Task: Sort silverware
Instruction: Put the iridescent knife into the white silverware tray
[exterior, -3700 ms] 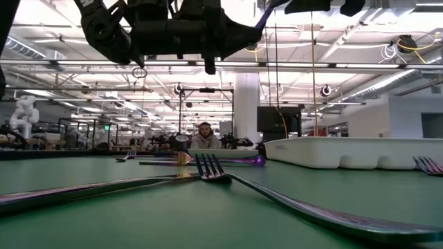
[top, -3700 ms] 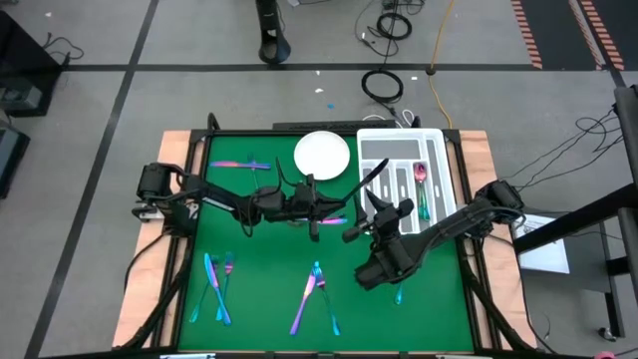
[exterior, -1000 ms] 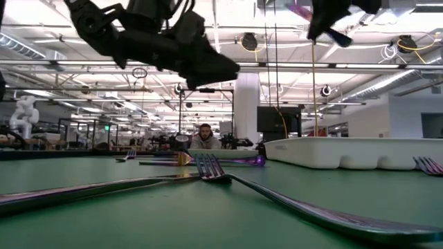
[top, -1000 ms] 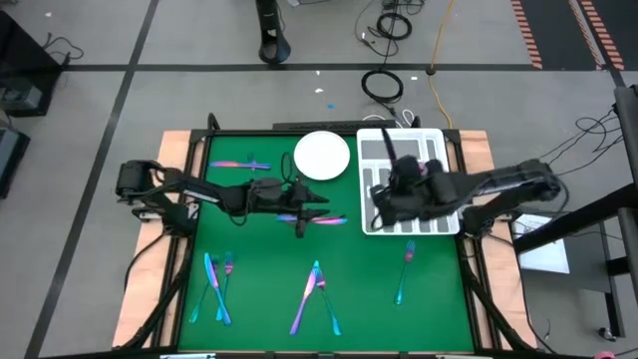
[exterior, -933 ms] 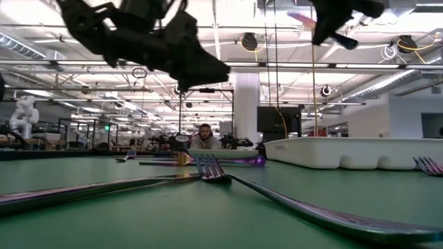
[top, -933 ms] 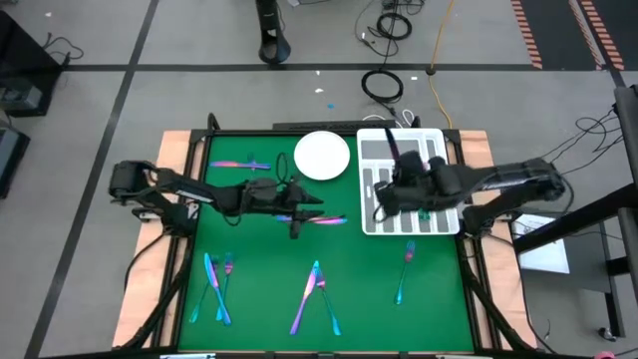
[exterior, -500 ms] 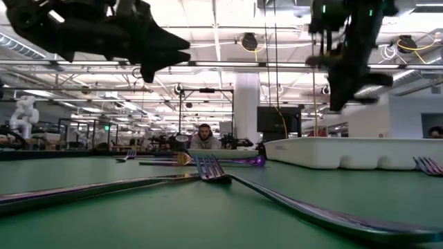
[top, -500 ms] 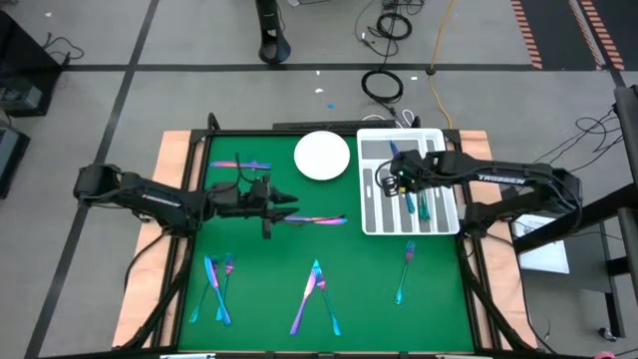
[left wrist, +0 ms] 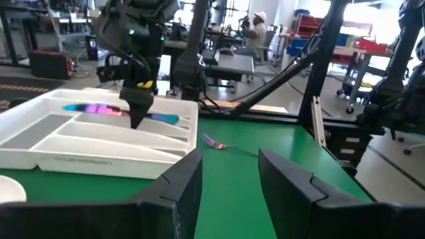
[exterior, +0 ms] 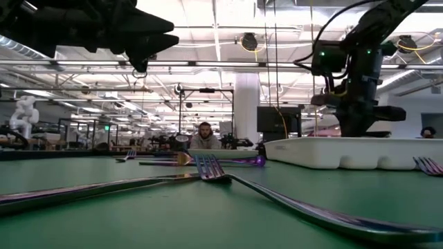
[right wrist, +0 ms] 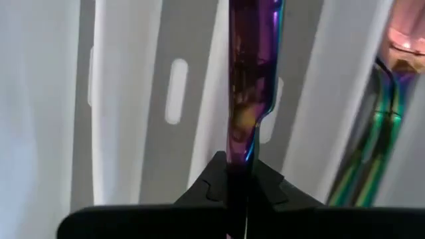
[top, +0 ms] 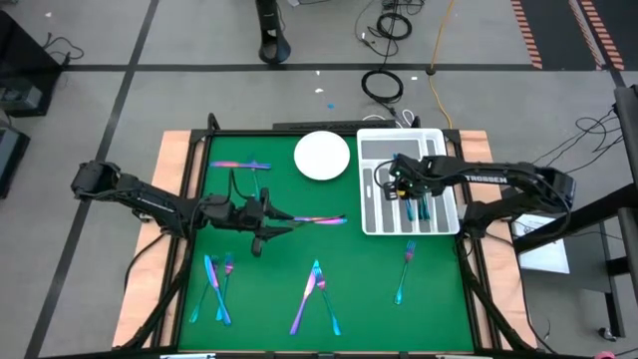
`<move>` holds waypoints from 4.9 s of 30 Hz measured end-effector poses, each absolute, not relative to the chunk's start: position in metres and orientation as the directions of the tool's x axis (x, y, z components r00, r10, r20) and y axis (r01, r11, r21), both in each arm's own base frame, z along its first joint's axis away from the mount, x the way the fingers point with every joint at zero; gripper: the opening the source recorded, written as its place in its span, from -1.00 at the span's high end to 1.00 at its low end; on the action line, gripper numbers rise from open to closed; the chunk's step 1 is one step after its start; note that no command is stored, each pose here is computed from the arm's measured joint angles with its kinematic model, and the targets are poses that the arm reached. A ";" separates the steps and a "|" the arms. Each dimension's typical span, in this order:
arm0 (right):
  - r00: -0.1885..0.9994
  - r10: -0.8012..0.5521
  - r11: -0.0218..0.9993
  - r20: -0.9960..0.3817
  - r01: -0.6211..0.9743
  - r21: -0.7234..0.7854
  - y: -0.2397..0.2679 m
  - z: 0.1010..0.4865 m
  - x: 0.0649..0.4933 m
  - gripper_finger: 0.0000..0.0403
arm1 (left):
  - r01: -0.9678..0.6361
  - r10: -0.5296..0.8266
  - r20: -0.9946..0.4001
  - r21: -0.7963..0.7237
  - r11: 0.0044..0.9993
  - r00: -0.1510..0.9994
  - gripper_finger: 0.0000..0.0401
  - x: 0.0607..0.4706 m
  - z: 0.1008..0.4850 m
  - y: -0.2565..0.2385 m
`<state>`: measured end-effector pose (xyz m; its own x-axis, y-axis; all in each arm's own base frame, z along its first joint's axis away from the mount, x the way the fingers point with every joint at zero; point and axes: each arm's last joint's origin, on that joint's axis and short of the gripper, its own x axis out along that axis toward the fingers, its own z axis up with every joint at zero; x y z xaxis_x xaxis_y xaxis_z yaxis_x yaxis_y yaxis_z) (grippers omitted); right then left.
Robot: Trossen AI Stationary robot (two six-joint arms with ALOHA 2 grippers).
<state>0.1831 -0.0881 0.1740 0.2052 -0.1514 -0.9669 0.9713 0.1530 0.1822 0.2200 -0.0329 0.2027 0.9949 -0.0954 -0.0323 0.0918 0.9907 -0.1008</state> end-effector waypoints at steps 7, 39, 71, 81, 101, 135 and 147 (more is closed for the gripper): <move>0.157 -0.135 0.108 -0.978 0.984 0.143 -0.095 0.164 0.185 0.98 | 0.103 -0.108 -0.047 -0.094 0.990 0.993 0.26 0.219 0.202 -0.034; 0.067 -0.116 0.011 -0.991 0.998 0.066 -0.095 0.151 0.185 0.51 | 0.113 -0.116 -0.098 -0.031 0.993 0.988 0.26 0.157 0.234 -0.038; 0.075 0.028 0.028 -0.997 0.997 0.076 -0.079 0.154 0.184 0.91 | 0.099 -0.101 -0.089 -0.031 0.995 0.991 0.26 0.157 0.235 -0.037; 0.080 0.028 0.018 -0.996 0.997 0.080 -0.074 0.154 0.187 0.55 | 0.120 -0.122 -0.078 -0.033 0.992 0.989 0.26 0.156 0.236 -0.040; 0.175 -0.138 0.202 -0.975 0.969 0.145 -0.077 0.243 0.227 0.26 | 0.155 -0.156 -0.122 -0.019 0.988 0.980 0.26 0.158 0.231 -0.042; 0.729 -0.221 0.961 -0.648 0.278 -0.016 -0.052 0.186 0.385 0.26 | -0.299 0.190 -0.591 -0.090 0.950 0.784 0.26 0.200 0.151 0.028; 0.509 -0.224 0.972 -0.831 0.176 -0.155 -0.056 0.159 0.439 0.26 | -0.213 0.117 -0.575 -0.101 0.972 0.810 0.26 0.204 0.151 0.022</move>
